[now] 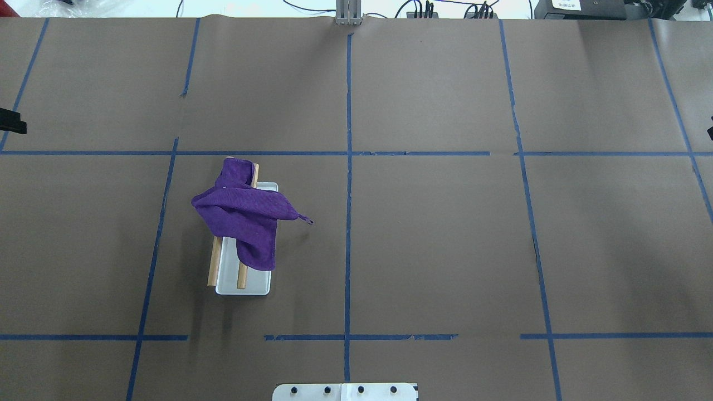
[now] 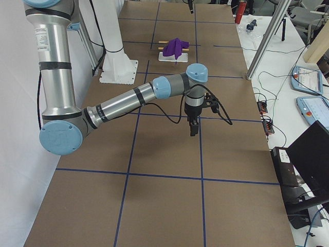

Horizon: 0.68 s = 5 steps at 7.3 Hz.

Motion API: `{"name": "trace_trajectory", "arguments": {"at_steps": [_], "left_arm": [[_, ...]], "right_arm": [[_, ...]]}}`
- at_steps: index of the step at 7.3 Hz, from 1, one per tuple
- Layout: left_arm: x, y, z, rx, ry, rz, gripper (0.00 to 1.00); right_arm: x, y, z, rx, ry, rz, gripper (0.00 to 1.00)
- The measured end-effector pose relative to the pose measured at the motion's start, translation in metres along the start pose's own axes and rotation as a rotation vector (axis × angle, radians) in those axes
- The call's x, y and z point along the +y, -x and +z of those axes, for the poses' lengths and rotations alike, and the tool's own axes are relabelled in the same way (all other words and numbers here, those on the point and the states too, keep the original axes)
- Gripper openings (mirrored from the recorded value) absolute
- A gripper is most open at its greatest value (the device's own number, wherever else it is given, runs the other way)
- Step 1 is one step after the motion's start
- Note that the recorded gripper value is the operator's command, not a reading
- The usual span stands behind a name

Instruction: Hang towel on rack

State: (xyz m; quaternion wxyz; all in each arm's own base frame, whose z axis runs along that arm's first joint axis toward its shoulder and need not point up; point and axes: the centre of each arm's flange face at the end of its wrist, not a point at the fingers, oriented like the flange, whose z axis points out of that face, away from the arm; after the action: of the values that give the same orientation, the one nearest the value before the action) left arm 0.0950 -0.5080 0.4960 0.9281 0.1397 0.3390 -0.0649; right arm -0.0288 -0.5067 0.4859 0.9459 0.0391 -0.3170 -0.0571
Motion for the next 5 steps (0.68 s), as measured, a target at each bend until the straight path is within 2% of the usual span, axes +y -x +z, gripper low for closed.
{"name": "trace_trajectory", "arguments": {"at_steps": [1,2,4,5], "left_arm": [[-0.016,0.022,-0.011,-0.048,0.059,0.049,1.0],[-0.027,0.043,-0.022,-0.063,0.117,0.086,1.0],[-0.036,0.111,-0.027,-0.028,0.194,0.121,1.0],[-0.032,0.145,-0.018,0.0,0.229,0.116,1.0]], "right_arm": [[-0.001,-0.026,0.005,-0.037,0.01,0.01,1.0],[-0.003,-0.059,0.015,-0.087,0.011,0.018,1.0],[0.0,-0.129,0.049,-0.165,0.022,0.061,1.0],[0.006,-0.153,0.061,-0.187,0.032,0.096,1.0]]}}
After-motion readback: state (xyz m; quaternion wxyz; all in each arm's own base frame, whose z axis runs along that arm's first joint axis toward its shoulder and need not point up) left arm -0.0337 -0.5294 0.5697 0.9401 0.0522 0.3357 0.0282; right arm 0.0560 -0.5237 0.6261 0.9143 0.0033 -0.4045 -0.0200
